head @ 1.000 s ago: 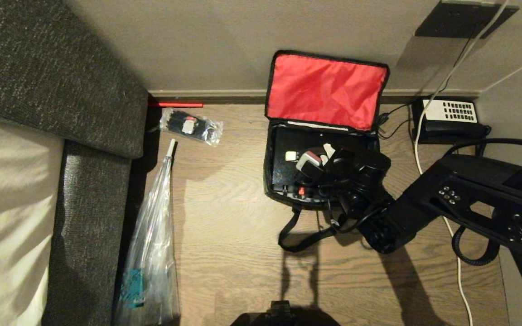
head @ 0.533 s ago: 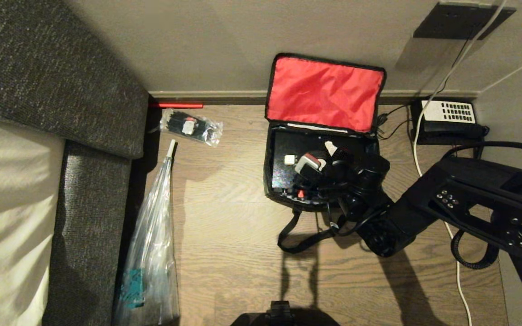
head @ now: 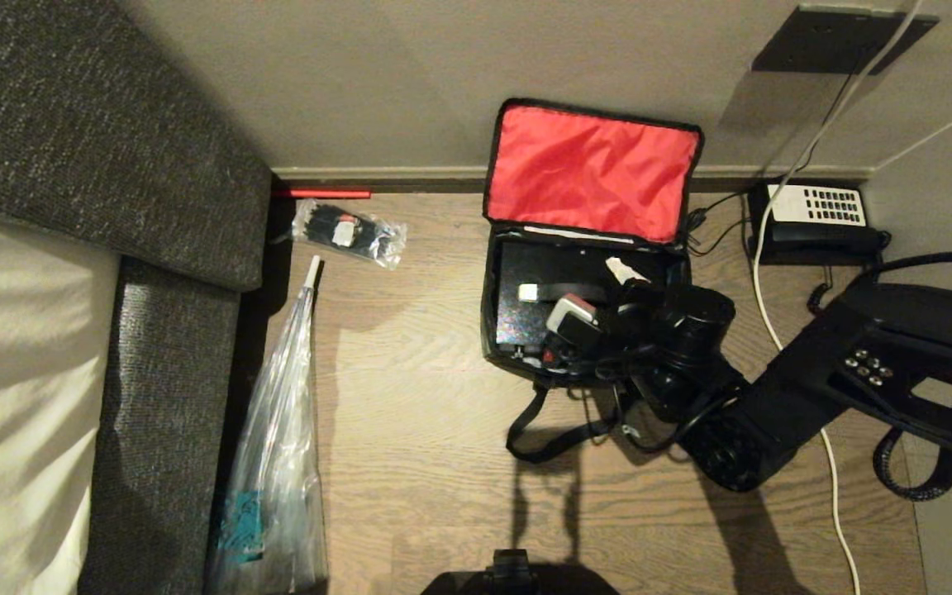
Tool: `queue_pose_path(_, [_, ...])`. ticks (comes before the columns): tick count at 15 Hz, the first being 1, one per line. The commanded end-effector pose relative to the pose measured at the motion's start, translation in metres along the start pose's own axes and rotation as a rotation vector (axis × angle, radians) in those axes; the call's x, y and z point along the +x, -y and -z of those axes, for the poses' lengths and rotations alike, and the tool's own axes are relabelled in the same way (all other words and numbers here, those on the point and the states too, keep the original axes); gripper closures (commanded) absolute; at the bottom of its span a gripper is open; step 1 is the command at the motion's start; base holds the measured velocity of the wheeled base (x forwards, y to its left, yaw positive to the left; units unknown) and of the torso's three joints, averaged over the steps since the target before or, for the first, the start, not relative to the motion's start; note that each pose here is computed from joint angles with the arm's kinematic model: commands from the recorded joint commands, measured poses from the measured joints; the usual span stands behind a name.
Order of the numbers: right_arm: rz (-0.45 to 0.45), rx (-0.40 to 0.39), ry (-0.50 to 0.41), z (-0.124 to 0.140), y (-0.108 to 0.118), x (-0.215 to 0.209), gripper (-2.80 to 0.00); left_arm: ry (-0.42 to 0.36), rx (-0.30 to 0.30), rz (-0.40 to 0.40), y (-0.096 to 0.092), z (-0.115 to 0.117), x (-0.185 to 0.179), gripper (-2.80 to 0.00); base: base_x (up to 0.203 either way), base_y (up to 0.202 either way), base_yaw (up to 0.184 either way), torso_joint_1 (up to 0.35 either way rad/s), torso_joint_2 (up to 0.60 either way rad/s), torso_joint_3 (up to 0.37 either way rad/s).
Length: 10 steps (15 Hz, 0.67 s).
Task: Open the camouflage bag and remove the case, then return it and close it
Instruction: Place the black box back, then close the top of the storage box
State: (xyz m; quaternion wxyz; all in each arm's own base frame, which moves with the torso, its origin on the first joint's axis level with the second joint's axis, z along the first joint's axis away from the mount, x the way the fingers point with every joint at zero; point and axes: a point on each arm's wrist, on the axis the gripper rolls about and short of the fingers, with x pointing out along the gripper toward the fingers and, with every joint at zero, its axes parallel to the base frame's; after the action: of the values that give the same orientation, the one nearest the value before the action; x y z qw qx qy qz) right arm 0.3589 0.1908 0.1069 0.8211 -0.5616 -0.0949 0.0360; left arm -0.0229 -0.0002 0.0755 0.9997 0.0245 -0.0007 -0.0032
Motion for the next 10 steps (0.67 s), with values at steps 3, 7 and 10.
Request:
queue_pose_path(3, [0.045,0.015,0.028,-0.012,0.044,-0.035,-2.80,-0.003,0.000,0.000,0.000,0.000,0.000,0.00,0.000,0.000,0.000,0.000,0.00,0.000])
queue_pose_path(7, [0.051,0.100,-0.107,-0.011,0.076,-0.055,0.00,-0.003,0.000,0.000,0.000,0.000,0.000,0.00,0.000,0.000,0.000,0.000,0.00,0.000])
queue_pose_path(10, [0.008,0.354,-0.283,0.003,0.077,-0.057,0.00,-0.003,0.000,0.000,0.000,0.000,0.000,0.00,0.000,0.000,0.000,0.000,0.00,0.000])
